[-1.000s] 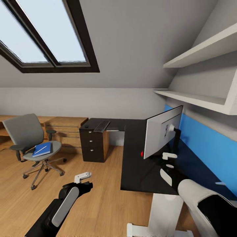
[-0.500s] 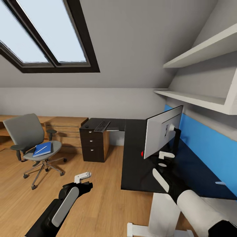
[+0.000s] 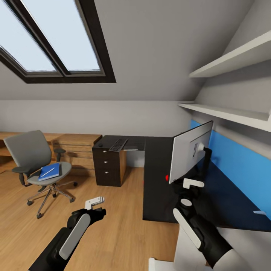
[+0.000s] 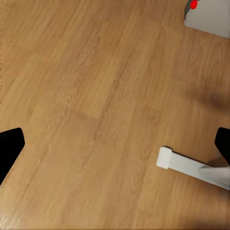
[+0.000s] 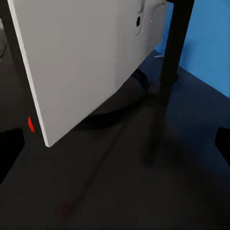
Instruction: In the bedroom, organize the workspace by keeping the computer under the desk, ensuring the monitor is on the desk, placing the keyboard on the desk next to the monitor, placing the mouse on the desk next to the keyboard, moving the folder from the swivel chair onto the desk next to the mouse, stacking the notebook on top of the folder with the pen on top of the notebook, and positioning the swivel chair next to the desk.
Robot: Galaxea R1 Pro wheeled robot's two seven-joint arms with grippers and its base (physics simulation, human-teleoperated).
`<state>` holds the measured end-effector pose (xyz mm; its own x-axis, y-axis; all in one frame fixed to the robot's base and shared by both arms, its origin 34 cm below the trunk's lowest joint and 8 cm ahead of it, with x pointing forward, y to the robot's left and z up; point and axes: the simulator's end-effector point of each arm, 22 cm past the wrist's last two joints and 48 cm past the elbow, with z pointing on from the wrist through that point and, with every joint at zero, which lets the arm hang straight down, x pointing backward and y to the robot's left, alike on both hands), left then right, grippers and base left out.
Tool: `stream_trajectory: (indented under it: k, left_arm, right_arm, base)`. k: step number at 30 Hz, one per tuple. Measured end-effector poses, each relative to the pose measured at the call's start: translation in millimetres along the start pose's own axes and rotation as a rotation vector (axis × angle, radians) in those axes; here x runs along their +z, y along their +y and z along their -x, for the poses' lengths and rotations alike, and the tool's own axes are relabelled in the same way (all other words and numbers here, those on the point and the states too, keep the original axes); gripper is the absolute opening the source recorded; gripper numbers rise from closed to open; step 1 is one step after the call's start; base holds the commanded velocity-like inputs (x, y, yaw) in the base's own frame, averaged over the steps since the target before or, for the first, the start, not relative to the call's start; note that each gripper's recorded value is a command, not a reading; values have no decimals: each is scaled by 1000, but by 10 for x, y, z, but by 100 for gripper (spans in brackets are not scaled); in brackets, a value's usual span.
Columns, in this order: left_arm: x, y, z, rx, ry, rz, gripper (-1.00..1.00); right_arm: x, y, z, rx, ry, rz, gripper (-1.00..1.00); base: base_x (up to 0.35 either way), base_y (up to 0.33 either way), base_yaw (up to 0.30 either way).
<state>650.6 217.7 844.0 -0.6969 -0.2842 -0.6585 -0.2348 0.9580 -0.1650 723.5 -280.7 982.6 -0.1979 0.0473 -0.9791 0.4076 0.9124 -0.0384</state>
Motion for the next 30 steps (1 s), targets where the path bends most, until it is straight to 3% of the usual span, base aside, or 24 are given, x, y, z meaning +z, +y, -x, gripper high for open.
stream_trajectory:
  k: [10, 13, 14, 20, 30]
  left_arm:
    - [9, 6, -17, 1, 4, 2, 100]
    - [19, 14, -33, 1, 7, 5, 100]
    - [25, 17, -45, 3, 10, 7, 100]
    - [38, 20, -64, 5, 15, 9, 100]
    - [40, 22, -65, 5, 15, 10, 100]
  right_arm:
    - [-42, 13, 76, -6, -48, 2, 100]
    - [-61, 15, 155, -7, -96, 1, 100]
    - [-79, -12, 212, -26, -153, -11, 100]
    - [-88, -79, 241, -91, -259, -39, 100]
    - [-68, -129, 223, -98, -286, -51, 100]
  base:
    - [251, 228, 0]
    - [283, 188, 0]
    - [291, 108, 0]
    - [116, 36, 0]
    - [9, 3, 0]
